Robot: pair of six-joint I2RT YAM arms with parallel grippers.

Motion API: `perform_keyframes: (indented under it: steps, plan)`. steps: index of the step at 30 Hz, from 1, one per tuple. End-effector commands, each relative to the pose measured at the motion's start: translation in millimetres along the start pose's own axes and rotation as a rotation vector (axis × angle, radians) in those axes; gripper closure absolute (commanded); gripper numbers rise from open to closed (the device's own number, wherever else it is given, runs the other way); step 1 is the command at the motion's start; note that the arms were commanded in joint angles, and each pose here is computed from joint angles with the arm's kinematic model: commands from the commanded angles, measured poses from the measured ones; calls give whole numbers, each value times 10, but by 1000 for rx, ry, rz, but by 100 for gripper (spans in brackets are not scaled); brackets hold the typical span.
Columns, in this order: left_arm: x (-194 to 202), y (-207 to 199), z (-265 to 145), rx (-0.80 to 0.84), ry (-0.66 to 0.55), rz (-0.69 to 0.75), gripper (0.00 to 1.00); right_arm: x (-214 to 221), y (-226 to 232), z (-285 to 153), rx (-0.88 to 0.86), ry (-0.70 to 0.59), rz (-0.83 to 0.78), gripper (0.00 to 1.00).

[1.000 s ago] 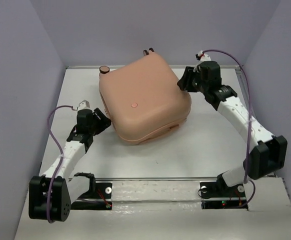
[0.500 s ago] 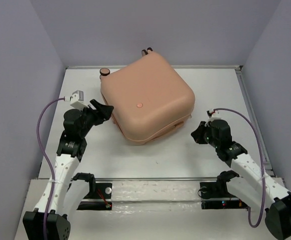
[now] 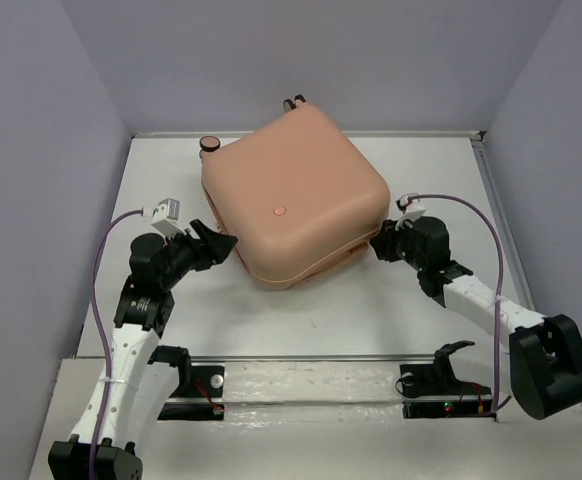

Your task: Pack the luggage

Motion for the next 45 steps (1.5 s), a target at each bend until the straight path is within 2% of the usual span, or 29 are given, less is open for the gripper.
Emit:
perform_keyframes:
  steps: [1,5,12,15,18,20,24,31,40,41,42,45]
  plan:
    - [66,-13,-33,31,50,21,29,-503,-105,90,44,-210,-149,59]
    - [89,-16,-37,42,59,10,30,-536,-110,89,43,-266,-181,59]
    - [114,-18,-66,44,57,0,31,-551,-196,168,114,-222,-197,59]
    - [122,-11,-58,43,64,-5,32,-543,-243,199,130,-215,-190,42]
    - [125,-16,-62,47,63,-3,32,-593,-258,320,89,-225,-247,42]
    - [120,-22,-73,44,57,-2,32,-717,-222,343,51,-277,-277,42]
    - [119,-12,-61,35,59,-1,33,-874,-183,336,22,-373,-309,50]
    - [127,-11,-59,36,58,-3,35,-989,-76,272,-63,-454,-314,63]
    - [230,-15,20,48,121,-11,35,-882,46,248,-188,-440,-299,70]
    - [268,-10,32,48,135,-18,35,-877,48,247,-190,-441,-298,77]
    - [283,-11,38,50,136,-21,35,-876,50,247,-191,-441,-297,77]
    - [361,-41,96,71,161,-35,35,-895,81,222,-216,-460,-290,86]
Point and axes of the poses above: each gripper's point midway between its finger pads, its own z axis out along the fingers, its own y axis along the line the jaws close on, x = y × z, the point moved 8 cm from there along -z, back along the fingers, and after that the axes turned 10 degrees about -z, right-handed, at the moved point
